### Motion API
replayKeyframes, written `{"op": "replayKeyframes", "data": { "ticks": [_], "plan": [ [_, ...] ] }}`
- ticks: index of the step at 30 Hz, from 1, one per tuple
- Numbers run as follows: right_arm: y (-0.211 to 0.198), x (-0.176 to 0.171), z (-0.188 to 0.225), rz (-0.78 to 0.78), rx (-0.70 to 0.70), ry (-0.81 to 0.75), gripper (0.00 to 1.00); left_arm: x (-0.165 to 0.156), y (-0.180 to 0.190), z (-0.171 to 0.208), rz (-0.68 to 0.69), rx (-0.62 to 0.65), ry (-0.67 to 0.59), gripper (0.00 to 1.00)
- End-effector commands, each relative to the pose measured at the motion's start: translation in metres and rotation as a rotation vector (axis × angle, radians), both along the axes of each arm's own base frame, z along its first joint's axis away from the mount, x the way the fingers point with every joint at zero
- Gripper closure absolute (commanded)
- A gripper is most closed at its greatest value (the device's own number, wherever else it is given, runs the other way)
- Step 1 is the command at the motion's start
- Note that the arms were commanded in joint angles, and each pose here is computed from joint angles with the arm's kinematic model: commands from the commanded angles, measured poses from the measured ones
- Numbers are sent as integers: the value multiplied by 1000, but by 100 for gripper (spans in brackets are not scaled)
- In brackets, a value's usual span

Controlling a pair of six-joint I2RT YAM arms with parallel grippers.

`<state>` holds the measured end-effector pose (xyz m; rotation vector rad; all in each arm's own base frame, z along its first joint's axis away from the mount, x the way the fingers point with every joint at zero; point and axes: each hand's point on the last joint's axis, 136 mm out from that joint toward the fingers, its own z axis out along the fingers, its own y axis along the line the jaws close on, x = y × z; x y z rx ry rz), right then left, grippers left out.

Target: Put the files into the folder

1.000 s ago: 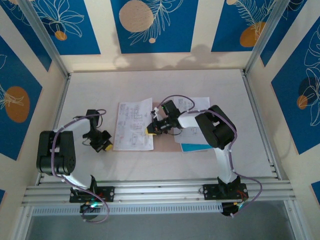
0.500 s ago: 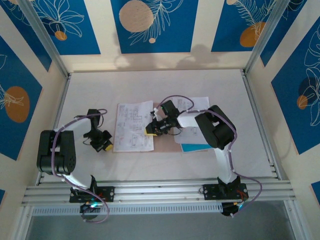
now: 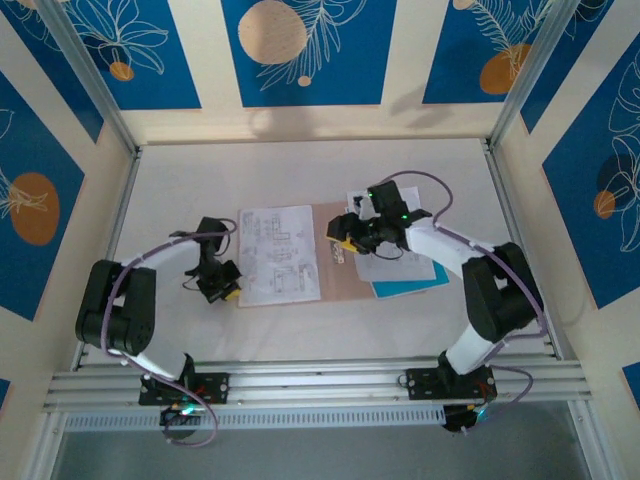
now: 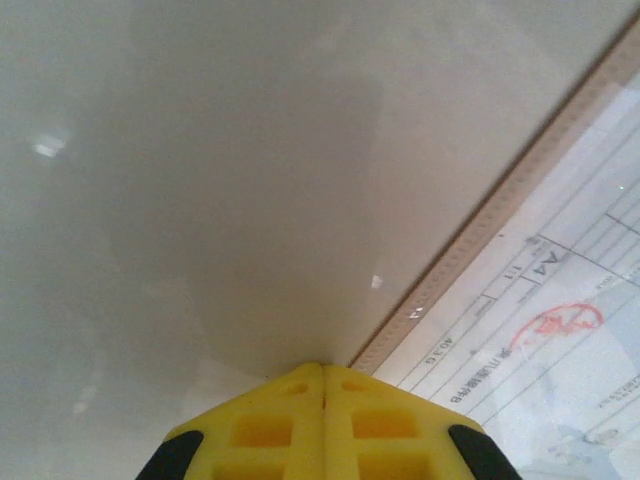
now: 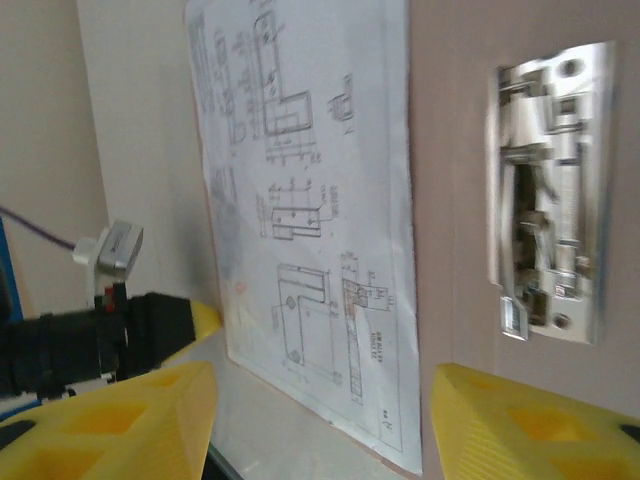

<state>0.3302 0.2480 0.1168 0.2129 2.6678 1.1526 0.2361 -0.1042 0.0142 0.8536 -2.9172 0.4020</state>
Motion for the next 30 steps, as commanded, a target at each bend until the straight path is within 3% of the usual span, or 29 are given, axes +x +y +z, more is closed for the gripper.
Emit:
{"op": "replayKeyframes", "data": {
  "ticks": [1, 11, 20, 30],
  "plan": [
    [-30, -11, -24, -156, -56, 145, 45, -11, -56, -5, -66, -190, 32, 100],
    [-46, 2, -35, -296, -86, 231, 68, -29, -99, -6, -127, -231, 41, 100],
    [-47, 3, -50, -349, -130, 303, 92, -20, -88, 41, -204, -149, -60, 100],
    [-54, 15, -63, -383, -181, 344, 100, 15, -173, 49, -338, -315, -144, 100]
  ]
}}
